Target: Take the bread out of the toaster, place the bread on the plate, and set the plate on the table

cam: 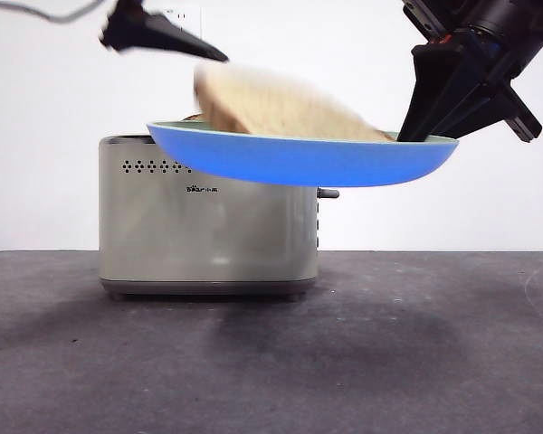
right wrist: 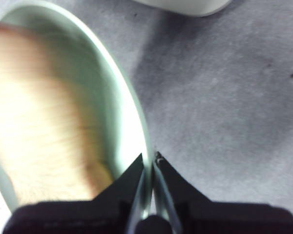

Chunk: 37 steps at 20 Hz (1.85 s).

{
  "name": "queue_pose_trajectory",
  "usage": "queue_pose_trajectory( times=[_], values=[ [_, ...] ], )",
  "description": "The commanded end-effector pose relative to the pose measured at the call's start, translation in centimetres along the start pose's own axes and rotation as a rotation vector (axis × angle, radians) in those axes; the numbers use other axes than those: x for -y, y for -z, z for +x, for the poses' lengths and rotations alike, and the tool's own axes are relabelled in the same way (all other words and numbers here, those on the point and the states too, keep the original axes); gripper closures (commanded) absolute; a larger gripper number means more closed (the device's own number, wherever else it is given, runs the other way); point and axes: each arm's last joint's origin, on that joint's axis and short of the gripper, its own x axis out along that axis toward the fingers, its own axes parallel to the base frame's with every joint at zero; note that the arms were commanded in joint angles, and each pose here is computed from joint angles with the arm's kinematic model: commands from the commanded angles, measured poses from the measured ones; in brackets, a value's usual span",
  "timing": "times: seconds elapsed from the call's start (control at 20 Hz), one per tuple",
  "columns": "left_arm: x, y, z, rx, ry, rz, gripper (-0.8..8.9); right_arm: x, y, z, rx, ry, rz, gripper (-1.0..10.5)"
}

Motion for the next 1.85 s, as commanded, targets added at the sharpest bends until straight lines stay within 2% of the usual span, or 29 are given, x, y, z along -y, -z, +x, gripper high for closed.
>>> queue_pose_trajectory(
  times=[0.05,0.15,0.25,0.4,0.55,0.75,0.85,1.05,1.3,1.6,1.7,1.85],
  values=[
    [1.6,-0.1,-1.4,-0.021,-0.124,0.123,3.46,0.4,-0.1,-0.5,0.021,0.003,0.005,9.6],
    [3.0,-0.3,-2.5,-0.026,-0.220,0.176,3.46,0.8,-0.1,-0.8,0.028,0.010,0.016,9.6],
    [4.7,-0.5,-4.0,-0.003,-0.248,0.249,3.46,1.2,-0.1,-1.0,0.035,0.018,0.016,9.6],
    [8.0,-0.1,-8.5,0.176,-0.314,0.350,3.46,2.0,-0.1,-1.4,0.044,0.070,0.038,9.6],
    [10.8,2.6,-14.0,0.386,-0.365,0.420,3.46,3.1,0.2,-2.0,0.037,0.157,0.078,9.6],
    [12.7,6.7,-19.4,0.546,-0.367,0.455,3.46,4.9,0.6,-2.8,0.024,0.245,0.138,9.6],
    [13.2,8.4,-21.3,0.602,-0.350,0.470,3.46,5.7,0.7,-2.4,-0.004,0.250,0.169,9.6],
    [13.6,10.3,-22.9,0.638,-0.341,0.481,3.47,7.0,0.8,-0.3,-0.099,0.229,0.211,9.6],
    [13.2,10.7,-22.9,0.618,-0.401,0.464,3.47,7.4,0.7,3.1,-0.210,0.175,0.195,9.6],
    [13.2,10.7,-22.9,0.617,-0.401,0.464,3.46,8.5,1.0,7.8,-0.338,0.155,0.188,9.6],
    [13.2,10.8,-22.9,0.611,-0.403,0.462,3.46,8.9,1.1,8.4,-0.349,0.158,0.202,9.1],
    [13.1,10.8,-22.9,0.605,-0.405,0.460,3.47,9.0,1.1,8.2,-0.356,0.238,0.225,5.7]
  ],
)
